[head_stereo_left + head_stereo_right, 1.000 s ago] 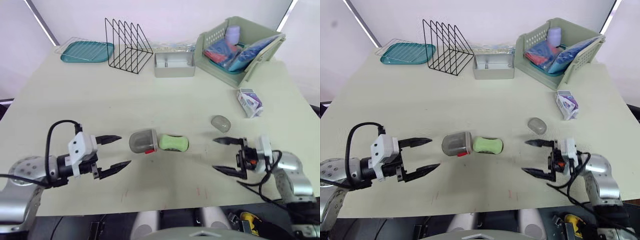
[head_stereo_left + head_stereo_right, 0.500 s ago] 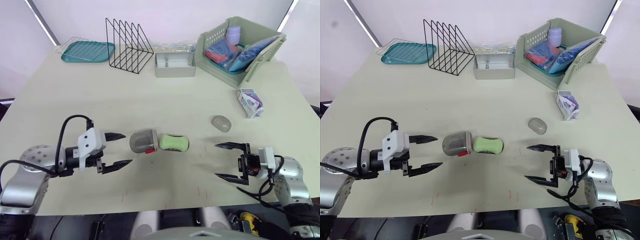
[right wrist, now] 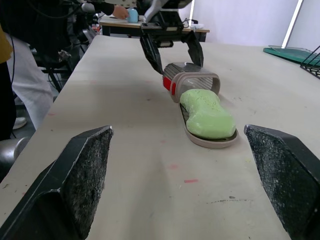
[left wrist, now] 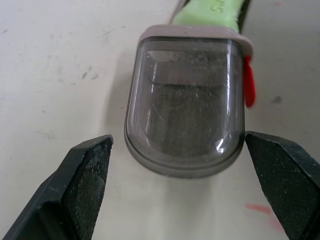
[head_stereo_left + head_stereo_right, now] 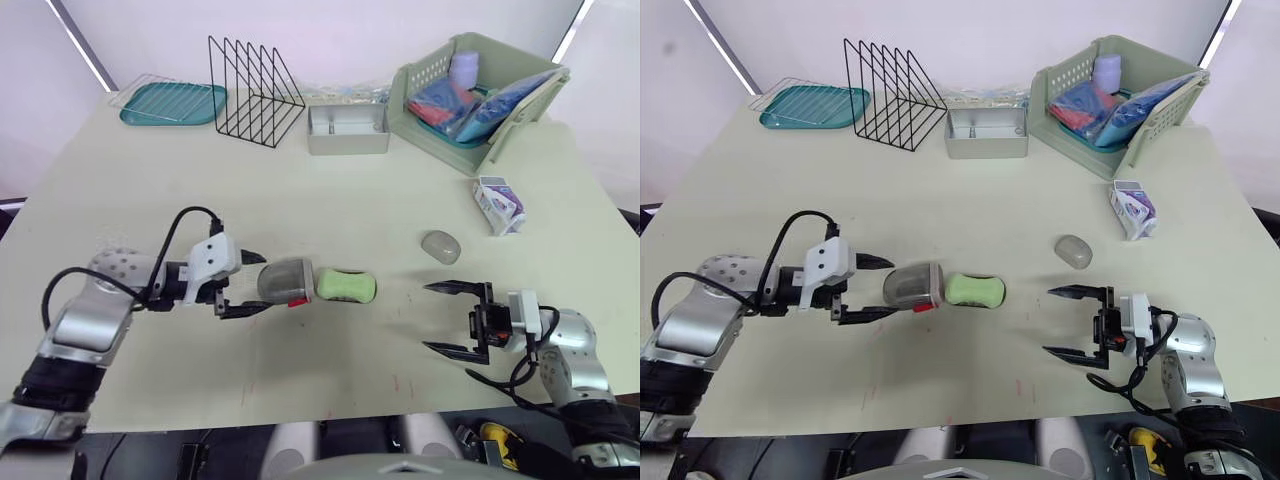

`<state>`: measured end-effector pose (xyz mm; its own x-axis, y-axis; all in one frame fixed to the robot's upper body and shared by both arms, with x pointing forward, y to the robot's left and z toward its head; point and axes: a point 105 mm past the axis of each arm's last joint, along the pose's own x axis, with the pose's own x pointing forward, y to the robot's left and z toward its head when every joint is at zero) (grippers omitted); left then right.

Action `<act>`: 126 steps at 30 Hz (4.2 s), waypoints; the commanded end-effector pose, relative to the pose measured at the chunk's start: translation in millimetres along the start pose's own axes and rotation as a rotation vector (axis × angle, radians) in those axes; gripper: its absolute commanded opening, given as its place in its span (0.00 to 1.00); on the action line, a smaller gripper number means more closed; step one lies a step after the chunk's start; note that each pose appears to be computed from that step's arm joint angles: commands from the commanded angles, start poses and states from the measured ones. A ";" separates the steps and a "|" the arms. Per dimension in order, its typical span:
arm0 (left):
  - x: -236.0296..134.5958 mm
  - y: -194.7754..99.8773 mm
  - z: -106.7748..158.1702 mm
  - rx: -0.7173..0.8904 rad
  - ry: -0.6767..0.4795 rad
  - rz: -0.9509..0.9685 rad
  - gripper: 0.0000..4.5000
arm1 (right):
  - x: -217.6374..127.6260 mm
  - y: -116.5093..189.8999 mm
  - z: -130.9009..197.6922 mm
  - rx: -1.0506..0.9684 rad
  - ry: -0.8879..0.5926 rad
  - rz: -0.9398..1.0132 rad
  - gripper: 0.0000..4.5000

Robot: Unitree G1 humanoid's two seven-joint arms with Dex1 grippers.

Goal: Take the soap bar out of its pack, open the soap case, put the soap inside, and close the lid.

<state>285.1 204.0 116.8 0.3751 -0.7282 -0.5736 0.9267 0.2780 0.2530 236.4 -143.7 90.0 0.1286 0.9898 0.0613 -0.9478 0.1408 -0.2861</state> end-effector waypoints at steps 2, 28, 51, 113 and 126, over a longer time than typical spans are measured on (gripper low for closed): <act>7.2 3.9 2.8 0.007 0.009 -0.018 1.00 | 0.2 -1.4 4.2 -0.027 -0.007 -0.011 0.98; 25.6 10.1 6.4 0.071 -0.010 -0.050 1.00 | -3.8 0.4 2.9 -0.020 0.027 -0.021 0.98; 18.6 13.4 7.7 0.071 -0.017 -0.010 0.77 | 14.4 -10.8 11.8 -0.021 0.068 0.008 1.00; 24.0 -4.4 17.6 0.111 -0.053 -0.067 0.77 | 107.9 -38.0 -5.2 0.062 0.573 0.103 0.55; 52.1 -16.3 27.2 0.150 -0.078 -0.155 0.77 | 100.9 -46.8 4.1 0.049 0.581 0.105 0.55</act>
<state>286.8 147.0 95.5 0.2169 -0.7968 -0.5640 0.9650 0.0876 0.2473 290.2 -51.8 96.6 0.1436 0.8313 -0.5370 -0.9835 0.0597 -0.1705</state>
